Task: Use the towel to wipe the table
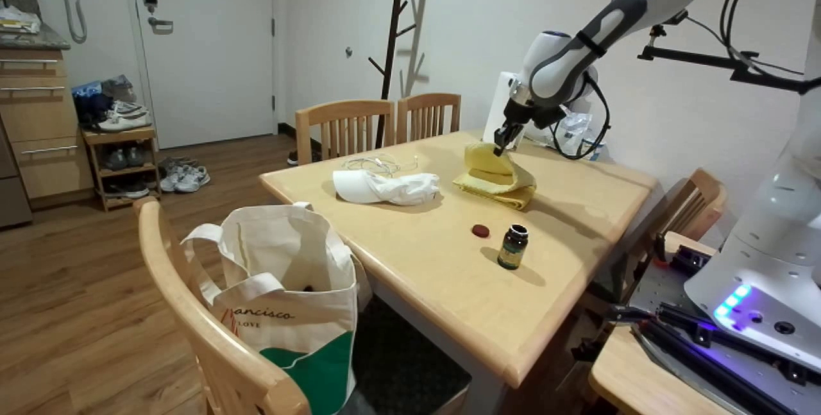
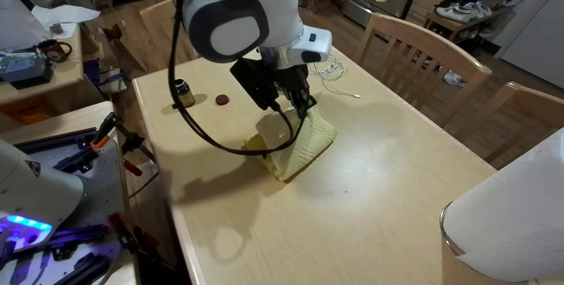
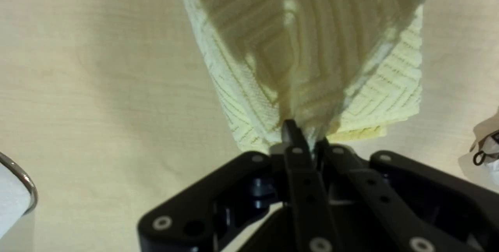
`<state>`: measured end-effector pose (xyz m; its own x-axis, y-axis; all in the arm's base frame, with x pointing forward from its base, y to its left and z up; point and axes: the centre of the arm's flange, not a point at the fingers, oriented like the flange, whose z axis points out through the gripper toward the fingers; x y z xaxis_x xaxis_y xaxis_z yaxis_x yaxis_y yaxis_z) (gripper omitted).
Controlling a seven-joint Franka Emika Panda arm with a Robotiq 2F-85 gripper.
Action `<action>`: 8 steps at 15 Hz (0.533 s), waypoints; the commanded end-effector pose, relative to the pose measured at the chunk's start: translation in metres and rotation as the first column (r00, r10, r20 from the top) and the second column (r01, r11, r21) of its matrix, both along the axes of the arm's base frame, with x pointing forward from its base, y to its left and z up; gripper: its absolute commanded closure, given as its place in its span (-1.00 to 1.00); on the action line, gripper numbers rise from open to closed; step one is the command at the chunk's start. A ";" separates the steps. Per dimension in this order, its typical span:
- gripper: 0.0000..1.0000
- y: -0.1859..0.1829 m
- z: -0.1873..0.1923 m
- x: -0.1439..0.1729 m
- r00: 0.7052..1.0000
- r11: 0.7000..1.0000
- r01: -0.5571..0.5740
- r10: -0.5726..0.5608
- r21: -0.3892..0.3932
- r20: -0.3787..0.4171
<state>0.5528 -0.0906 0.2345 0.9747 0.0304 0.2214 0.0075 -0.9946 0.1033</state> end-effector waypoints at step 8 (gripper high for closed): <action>0.97 -0.003 -0.028 0.145 0.999 0.998 0.029 -0.026 -0.060 0.045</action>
